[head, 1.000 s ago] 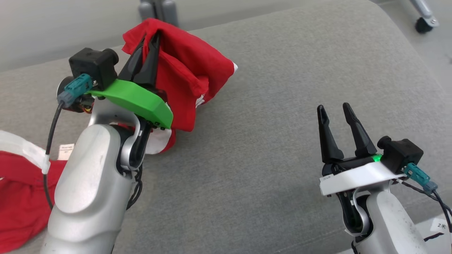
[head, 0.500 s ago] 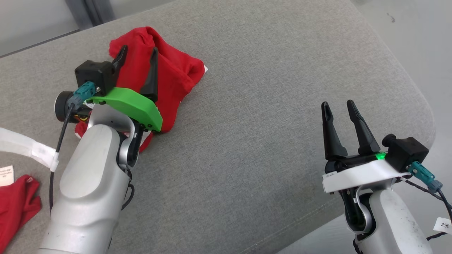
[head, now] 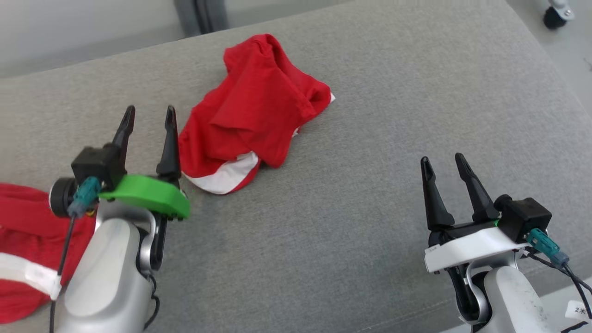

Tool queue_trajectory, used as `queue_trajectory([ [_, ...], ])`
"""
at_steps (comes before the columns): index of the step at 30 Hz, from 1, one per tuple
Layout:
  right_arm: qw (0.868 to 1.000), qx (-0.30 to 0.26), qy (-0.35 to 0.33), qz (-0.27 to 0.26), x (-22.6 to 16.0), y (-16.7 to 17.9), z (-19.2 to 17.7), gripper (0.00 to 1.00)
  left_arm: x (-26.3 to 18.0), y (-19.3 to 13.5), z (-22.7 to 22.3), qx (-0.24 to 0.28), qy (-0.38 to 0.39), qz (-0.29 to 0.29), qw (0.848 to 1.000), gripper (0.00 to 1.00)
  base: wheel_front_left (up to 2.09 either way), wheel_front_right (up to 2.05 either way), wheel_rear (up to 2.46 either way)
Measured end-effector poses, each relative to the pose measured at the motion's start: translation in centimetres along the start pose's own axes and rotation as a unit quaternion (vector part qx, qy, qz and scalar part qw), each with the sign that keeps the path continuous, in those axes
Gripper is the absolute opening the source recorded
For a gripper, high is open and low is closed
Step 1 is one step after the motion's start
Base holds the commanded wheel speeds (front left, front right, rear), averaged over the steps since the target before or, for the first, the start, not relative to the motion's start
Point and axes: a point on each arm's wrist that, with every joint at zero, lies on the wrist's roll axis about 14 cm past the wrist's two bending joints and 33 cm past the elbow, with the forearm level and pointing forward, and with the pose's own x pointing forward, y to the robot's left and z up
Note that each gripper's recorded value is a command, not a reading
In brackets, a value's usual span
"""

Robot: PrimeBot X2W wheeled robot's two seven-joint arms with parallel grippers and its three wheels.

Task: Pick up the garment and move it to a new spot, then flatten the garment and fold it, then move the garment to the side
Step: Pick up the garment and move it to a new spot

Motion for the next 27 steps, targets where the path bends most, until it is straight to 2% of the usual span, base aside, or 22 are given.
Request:
queue_trajectory([
  [6,0.999,0.009,-0.004,0.048,0.0,3.3,0.1,1.0,-6.3,2.3,0.9,0.01,-0.013,0.053,0.998,1.0,0.0,0.0,0.0],
  [11,0.997,0.013,-0.005,0.081,-0.6,5.6,0.2,1.0,-10.5,2.1,2.5,0.004,-0.043,0.08,0.996,1.0,0.0,0.0,0.0],
  [15,0.995,0.013,-0.013,0.101,-0.8,6.9,0.7,1.0,-13.3,2.6,2.7,0.024,-0.047,0.106,0.993,1.0,0.0,0.0,0.0],
  [20,0.993,0.013,-0.019,0.112,-0.8,7.6,1.2,1.0,-15.1,2.8,2.2,0.02,-0.042,0.124,0.991,1.0,0.0,0.0,0.0],
  [27,0.99,0.024,0.003,0.142,0.4,9.8,-0.3,1.0,-15.2,3.2,1.8,0.021,-0.036,0.129,0.991,1.0,0.0,0.0,0.0],
])
